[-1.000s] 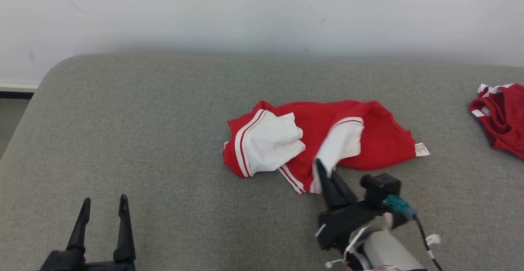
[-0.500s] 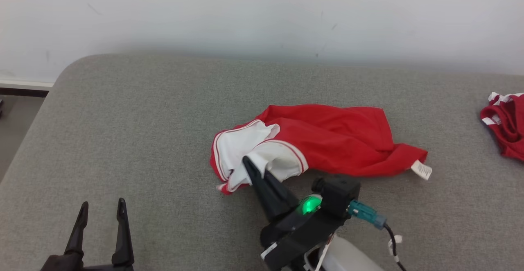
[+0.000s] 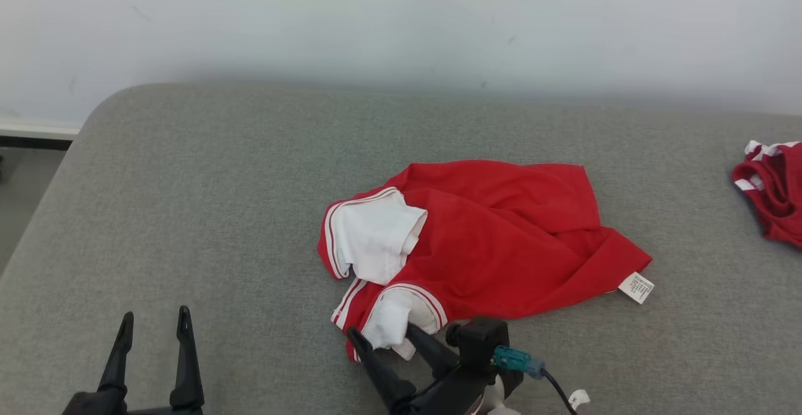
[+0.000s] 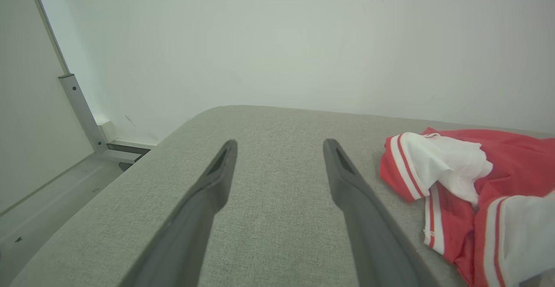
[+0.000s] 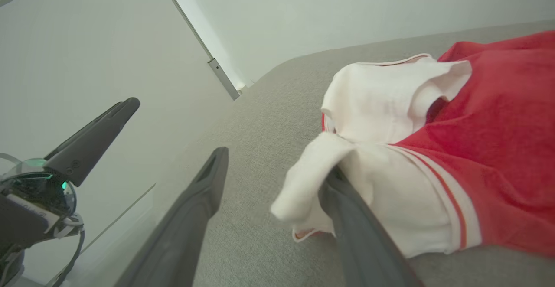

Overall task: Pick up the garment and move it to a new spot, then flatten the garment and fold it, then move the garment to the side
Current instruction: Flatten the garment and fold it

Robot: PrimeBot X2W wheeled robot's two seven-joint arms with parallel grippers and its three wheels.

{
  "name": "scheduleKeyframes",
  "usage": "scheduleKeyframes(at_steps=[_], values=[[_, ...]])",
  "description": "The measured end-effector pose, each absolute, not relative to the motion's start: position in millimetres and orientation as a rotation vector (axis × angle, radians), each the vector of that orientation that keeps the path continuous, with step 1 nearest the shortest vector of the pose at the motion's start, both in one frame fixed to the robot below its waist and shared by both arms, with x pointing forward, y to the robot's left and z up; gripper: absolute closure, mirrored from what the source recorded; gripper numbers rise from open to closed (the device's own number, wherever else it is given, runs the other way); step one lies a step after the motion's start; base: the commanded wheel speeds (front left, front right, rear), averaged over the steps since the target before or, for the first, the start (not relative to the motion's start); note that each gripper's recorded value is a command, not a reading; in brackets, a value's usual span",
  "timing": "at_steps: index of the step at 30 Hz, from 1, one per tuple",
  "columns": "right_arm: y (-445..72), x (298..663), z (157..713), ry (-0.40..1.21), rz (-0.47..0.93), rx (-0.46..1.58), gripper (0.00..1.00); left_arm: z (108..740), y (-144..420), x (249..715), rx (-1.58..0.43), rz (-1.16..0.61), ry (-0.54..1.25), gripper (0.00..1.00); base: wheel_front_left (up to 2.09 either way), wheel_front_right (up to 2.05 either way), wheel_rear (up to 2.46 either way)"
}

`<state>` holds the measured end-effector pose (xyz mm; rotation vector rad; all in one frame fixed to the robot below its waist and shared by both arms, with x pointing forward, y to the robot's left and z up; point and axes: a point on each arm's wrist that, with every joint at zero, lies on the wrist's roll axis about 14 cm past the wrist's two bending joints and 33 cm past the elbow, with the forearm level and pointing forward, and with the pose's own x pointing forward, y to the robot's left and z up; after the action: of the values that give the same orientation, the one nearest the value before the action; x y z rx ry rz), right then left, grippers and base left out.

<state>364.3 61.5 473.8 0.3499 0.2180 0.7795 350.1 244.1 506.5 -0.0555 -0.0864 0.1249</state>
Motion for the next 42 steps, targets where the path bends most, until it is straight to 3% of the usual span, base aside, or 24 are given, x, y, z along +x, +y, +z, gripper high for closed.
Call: scheduleKeyframes(at_steps=[12,26,32,42], values=[[-1.6,385.2,500.3,0.063,0.619,0.284,0.0,513.1,228.0,353.9,-0.063,0.077,-0.109,0.0,0.0,0.0,0.0],[-125.6,382.1,544.6,-0.171,0.267,0.221,0.0,515.8,213.5,360.3,-0.064,0.034,-0.117,0.0,0.0,0.0,0.0],[-159.5,367.3,541.4,-0.185,0.148,0.213,0.0,514.6,206.3,366.5,-0.064,0.012,-0.113,0.0,0.0,0.0,0.0],[-175.4,352.3,516.2,-0.116,0.08,0.177,0.0,506.1,195.6,373.5,-0.067,-0.019,-0.086,0.0,0.0,0.0,0.0]])
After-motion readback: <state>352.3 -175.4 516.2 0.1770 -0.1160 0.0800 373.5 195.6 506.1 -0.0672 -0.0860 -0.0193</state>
